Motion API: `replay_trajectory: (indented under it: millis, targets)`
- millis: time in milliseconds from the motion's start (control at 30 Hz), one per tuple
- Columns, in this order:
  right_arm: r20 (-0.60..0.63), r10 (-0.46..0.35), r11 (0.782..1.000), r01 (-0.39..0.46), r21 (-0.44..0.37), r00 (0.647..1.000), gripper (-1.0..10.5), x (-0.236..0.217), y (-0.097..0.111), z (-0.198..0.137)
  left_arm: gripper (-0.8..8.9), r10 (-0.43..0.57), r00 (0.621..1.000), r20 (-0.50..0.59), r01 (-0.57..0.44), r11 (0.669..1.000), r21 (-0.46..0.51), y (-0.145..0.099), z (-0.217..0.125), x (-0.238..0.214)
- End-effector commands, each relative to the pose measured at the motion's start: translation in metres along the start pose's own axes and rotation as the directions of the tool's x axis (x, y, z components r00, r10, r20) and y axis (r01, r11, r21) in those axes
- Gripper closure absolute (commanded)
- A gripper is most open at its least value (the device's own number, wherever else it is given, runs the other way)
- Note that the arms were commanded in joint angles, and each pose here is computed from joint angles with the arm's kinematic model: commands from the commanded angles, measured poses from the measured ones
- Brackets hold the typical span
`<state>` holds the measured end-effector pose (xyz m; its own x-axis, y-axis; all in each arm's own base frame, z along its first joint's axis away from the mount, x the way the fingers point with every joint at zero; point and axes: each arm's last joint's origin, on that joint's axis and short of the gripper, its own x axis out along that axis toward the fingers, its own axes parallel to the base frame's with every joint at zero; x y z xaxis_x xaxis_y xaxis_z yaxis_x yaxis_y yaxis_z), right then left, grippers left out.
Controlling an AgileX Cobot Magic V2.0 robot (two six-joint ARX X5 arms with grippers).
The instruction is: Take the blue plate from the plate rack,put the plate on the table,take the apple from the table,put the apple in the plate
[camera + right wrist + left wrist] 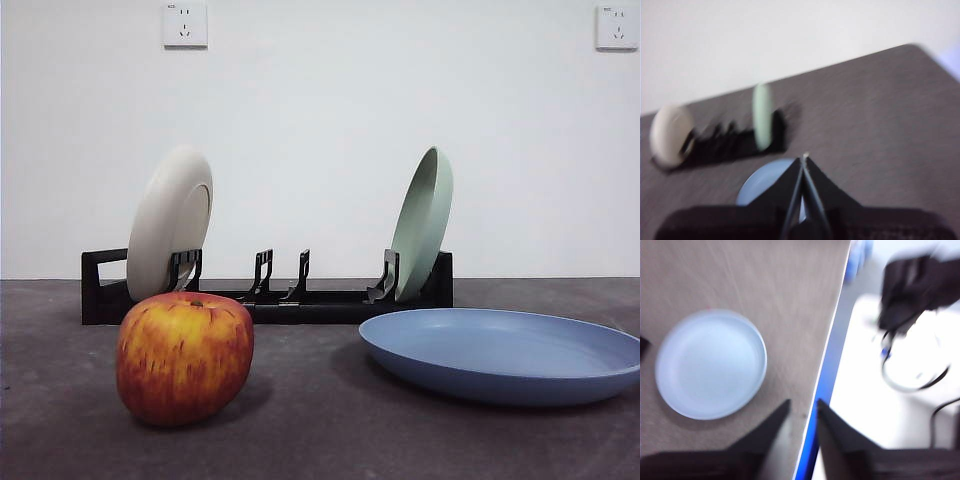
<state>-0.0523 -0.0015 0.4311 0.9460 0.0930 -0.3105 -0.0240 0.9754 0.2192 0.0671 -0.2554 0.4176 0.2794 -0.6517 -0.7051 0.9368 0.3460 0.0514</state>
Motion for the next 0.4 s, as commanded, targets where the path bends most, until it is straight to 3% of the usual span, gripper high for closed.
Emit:
replay_trajectory:
  millis: [33,133,267,400]
  targets:
    - [-0.118,0.1,0.993,-0.106,-0.048,0.988,9.5,0.019,0.003,-0.001,8.22,0.011,0.995,0.094,-0.004,0.998,-0.067,0.005,-0.01,-0.042]
    - [-0.19,0.163,0.983,-0.175,-0.049,0.968,9.5,0.042,0.005,0.005,8.22,0.128,0.984,0.124,-0.111,0.985,-0.131,0.013,-0.027,-0.079]
    - [-0.223,0.249,0.965,-0.262,-0.027,0.942,9.5,0.071,0.01,0.021,8.22,0.303,0.953,0.022,-0.293,0.935,-0.199,0.022,-0.056,-0.105]
    - [-0.254,0.382,0.92,-0.392,0.012,0.888,9.5,0.103,0.016,0.038,8.22,0.272,0.959,0.079,-0.243,0.934,-0.263,0.024,-0.068,-0.125]
